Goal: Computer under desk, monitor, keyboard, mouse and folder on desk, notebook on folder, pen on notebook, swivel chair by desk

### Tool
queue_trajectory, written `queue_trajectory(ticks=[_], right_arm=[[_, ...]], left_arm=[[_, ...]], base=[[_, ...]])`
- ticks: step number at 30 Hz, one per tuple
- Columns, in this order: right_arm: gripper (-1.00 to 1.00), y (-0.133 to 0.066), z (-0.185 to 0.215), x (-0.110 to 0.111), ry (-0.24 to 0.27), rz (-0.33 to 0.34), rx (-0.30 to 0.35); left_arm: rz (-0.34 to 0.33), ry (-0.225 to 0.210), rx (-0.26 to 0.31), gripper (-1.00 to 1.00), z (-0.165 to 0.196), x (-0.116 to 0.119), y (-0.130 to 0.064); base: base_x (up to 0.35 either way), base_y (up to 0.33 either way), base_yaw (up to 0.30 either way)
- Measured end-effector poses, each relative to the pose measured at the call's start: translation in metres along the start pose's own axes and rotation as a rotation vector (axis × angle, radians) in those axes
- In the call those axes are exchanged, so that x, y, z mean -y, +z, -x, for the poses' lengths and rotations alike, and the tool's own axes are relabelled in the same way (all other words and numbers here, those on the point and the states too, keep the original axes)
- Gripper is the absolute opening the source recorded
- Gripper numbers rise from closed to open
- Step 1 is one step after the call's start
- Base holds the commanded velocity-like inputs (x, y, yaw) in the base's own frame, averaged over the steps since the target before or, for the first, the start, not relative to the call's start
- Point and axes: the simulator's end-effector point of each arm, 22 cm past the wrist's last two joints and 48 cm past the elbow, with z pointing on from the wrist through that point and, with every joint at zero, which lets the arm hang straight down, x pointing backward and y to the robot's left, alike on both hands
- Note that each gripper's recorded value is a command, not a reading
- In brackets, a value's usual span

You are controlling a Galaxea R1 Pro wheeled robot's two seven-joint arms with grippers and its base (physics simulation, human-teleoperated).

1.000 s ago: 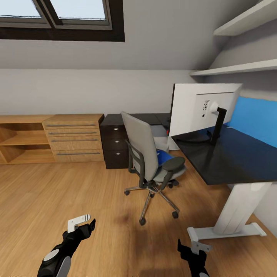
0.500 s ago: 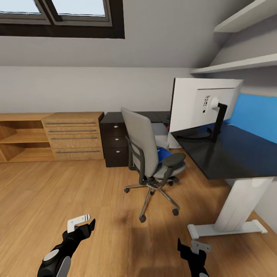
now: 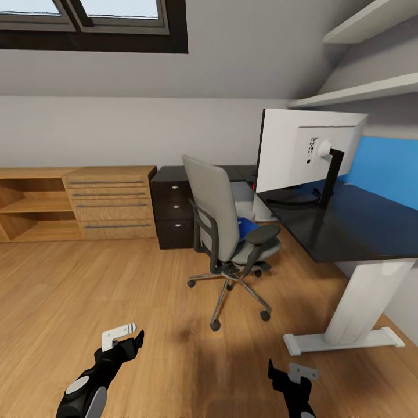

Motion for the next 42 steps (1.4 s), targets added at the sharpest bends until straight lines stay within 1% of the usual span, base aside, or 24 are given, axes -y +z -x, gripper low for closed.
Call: queue_trajectory(ticks=[16, 17, 18, 20, 21, 22, 25, 26, 27, 28, 30, 32, 33, 35, 36, 37, 39, 40, 42], right_arm=[[1.00, 0.012, -0.034, 0.006, -0.001, -0.001, 0.002], [1.00, 0.013, -0.036, 0.007, -0.003, -0.002, 0.001], [1.00, 0.014, -0.036, 0.007, -0.003, -0.004, 0.002], [1.00, 0.017, -0.038, 0.008, -0.002, -0.007, 0.005], [1.00, 0.021, -0.033, 0.009, -0.001, -0.010, 0.013], [1.00, 0.029, -0.018, 0.010, 0.001, -0.021, 0.032], [1.00, 0.048, 0.014, 0.019, 0.005, -0.058, 0.065], [1.00, 0.056, 0.031, 0.025, 0.005, -0.077, 0.077], [1.00, 0.060, 0.038, 0.027, 0.005, -0.086, 0.080], [1.00, 0.072, 0.068, 0.030, 0.007, -0.102, 0.102], [1.00, 0.084, 0.097, 0.028, 0.008, -0.108, 0.115], [1.00, 0.092, 0.108, 0.030, 0.005, -0.113, 0.098], [1.00, 0.095, 0.112, 0.030, 0.002, -0.115, 0.085], [1.00, 0.101, 0.118, 0.033, -0.001, -0.121, 0.069], [1.00, 0.107, 0.133, 0.041, -0.001, -0.131, 0.071], [1.00, 0.109, 0.133, 0.041, -0.001, -0.133, 0.069], [1.00, 0.112, 0.136, 0.041, 0.000, -0.134, 0.069], [1.00, 0.117, 0.142, 0.038, 0.003, -0.131, 0.048], [1.00, 0.119, 0.137, 0.036, 0.004, -0.130, 0.032]], left_arm=[[-0.002, 0.000, -0.003, 1.00, -0.034, -0.008, 0.011], [-0.013, 0.012, -0.088, 1.00, -0.050, -0.003, 0.009], [-0.022, 0.014, -0.102, 1.00, -0.051, 0.002, 0.006], [-0.035, 0.010, -0.108, 1.00, -0.052, 0.009, 0.004], [-0.048, 0.002, -0.111, 1.00, -0.051, 0.017, 0.002], [-0.062, -0.011, -0.113, 1.00, -0.051, 0.026, 0.000], [-0.086, -0.034, -0.124, 1.00, -0.059, 0.042, -0.002], [-0.096, -0.043, -0.141, 1.00, -0.064, 0.049, -0.003], [-0.100, -0.046, -0.158, 1.00, -0.069, 0.052, -0.003], [-0.118, -0.045, -0.216, 1.00, -0.073, 0.065, -0.002], [-0.140, -0.030, -0.259, 1.00, -0.064, 0.079, 0.004], [-0.153, -0.017, -0.296, 1.00, -0.058, 0.088, 0.014], [-0.161, -0.007, -0.326, 1.00, -0.056, 0.094, 0.022], [-0.170, 0.012, -0.389, 1.00, -0.054, 0.106, 0.042], [-0.187, 0.018, -0.462, 1.00, -0.055, 0.119, 0.063], [-0.192, 0.015, -0.466, 1.00, -0.052, 0.122, 0.066], [-0.211, -0.007, -0.486, 1.00, -0.055, 0.128, 0.070], [-0.228, -0.034, -0.492, 1.00, -0.055, 0.130, 0.072], [-0.226, -0.038, -0.500, 1.00, -0.058, 0.129, 0.075]], base=[[0.000, 0.000, 0.000], [0.000, 0.000, 0.000], [0.000, 0.000, 0.000], [0.000, 0.000, 0.000], [0.000, 0.000, 0.000], [0.000, 0.000, 0.000], [0.000, 0.000, 0.000], [0.000, 0.000, 0.000], [0.000, 0.000, 0.000], [0.000, 0.000, 0.000], [0.000, 0.000, 0.000], [0.000, 0.000, 0.000], [0.000, 0.000, 0.000], [0.000, 0.000, 0.000], [0.000, 0.000, 0.000], [0.000, 0.000, 0.000], [0.000, 0.000, 0.000], [0.000, 0.000, 0.000], [0.000, 0.000, 0.000]])
